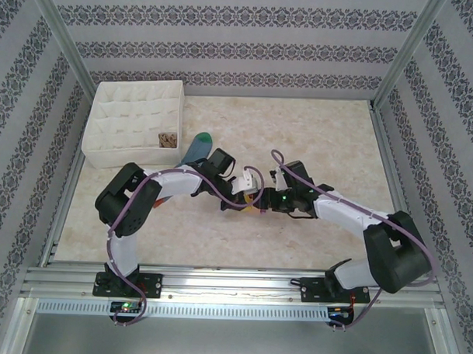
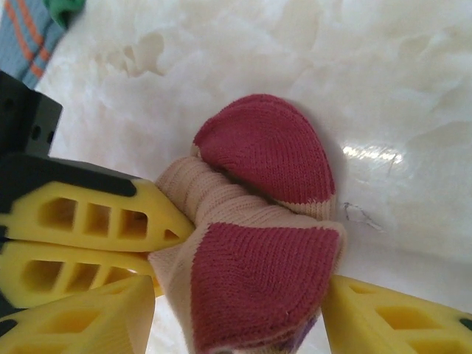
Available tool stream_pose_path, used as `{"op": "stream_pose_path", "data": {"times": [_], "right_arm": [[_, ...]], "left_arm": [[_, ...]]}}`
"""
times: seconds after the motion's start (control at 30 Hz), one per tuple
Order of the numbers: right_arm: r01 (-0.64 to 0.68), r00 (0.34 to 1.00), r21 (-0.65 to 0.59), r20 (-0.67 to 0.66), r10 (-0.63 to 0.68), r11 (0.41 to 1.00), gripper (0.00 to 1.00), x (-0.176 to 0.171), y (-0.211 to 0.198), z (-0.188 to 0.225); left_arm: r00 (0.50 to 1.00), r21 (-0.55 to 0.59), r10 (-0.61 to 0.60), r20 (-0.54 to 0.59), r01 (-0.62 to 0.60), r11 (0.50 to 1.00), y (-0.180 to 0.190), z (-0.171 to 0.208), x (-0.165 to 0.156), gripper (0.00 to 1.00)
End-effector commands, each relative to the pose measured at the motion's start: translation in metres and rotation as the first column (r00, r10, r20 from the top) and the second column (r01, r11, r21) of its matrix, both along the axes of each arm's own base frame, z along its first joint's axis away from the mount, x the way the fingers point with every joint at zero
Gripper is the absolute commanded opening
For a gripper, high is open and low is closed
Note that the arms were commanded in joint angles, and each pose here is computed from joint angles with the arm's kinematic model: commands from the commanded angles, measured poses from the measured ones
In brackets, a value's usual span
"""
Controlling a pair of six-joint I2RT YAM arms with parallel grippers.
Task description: Roll the socks
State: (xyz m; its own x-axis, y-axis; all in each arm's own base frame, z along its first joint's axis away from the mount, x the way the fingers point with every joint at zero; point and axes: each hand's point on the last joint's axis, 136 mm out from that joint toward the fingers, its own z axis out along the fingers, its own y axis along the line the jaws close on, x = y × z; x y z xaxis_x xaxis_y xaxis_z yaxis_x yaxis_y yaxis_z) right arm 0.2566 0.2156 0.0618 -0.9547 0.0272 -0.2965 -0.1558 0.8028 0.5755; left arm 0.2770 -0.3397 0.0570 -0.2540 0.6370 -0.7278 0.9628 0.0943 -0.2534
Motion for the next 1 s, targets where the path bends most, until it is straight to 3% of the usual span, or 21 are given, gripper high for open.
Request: {"op": "stream_pose_path", "data": {"times": [0.0, 0.2, 0.3, 0.43, 0.57, 0.7, 0.8, 0.97], "right_arm": [[-0.034, 0.999, -0.028, -0.012, 0.034, 0.999, 0.61, -0.003, 0.006, -0.014], [-0.027, 0.995, -0.108, -0.096, 0.016, 0.994, 0.42, -0.004, 0.003, -0.035], [-0.012, 0.989, -0.136, -0.150, -0.009, 0.991, 0.32, -0.008, -0.002, -0.048], [-0.009, 0.979, -0.152, -0.202, -0.023, 0.988, 0.27, -0.013, -0.004, -0.058], [-0.018, 0.973, -0.164, -0.231, -0.021, 0.986, 0.26, -0.016, -0.005, -0.062], [-0.029, 0.970, -0.169, -0.244, -0.014, 0.985, 0.26, -0.016, -0.004, -0.063], [-0.037, 0.967, -0.176, -0.255, -0.009, 0.984, 0.26, -0.017, -0.004, -0.064], [-0.040, 0.962, -0.177, -0.272, -0.010, 0.983, 0.24, -0.018, -0.005, -0.065]], "left_arm": [[0.972, 0.028, 0.032, -0.231, -0.027, 0.999, 0.009, -0.012, -0.021, 0.02], [0.981, 0.033, 0.015, -0.194, -0.008, 0.999, 0.013, -0.011, -0.024, 0.12], [0.998, 0.022, 0.005, -0.062, -0.004, 1.000, 0.018, -0.003, -0.022, 0.20], [0.984, -0.002, 0.030, 0.174, -0.030, 1.000, 0.026, 0.011, -0.013, 0.32], [0.892, -0.038, 0.052, 0.449, -0.039, 0.998, 0.032, 0.030, -0.006, 0.42], [0.754, 0.039, -0.018, 0.657, -0.010, 0.999, 0.030, 0.031, -0.009, 0.48], [0.676, 0.112, -0.078, 0.732, -0.007, 0.994, 0.025, 0.025, -0.008, 0.50], [0.618, 0.185, -0.143, 0.773, -0.004, 0.983, 0.016, 0.009, -0.006, 0.50]]}}
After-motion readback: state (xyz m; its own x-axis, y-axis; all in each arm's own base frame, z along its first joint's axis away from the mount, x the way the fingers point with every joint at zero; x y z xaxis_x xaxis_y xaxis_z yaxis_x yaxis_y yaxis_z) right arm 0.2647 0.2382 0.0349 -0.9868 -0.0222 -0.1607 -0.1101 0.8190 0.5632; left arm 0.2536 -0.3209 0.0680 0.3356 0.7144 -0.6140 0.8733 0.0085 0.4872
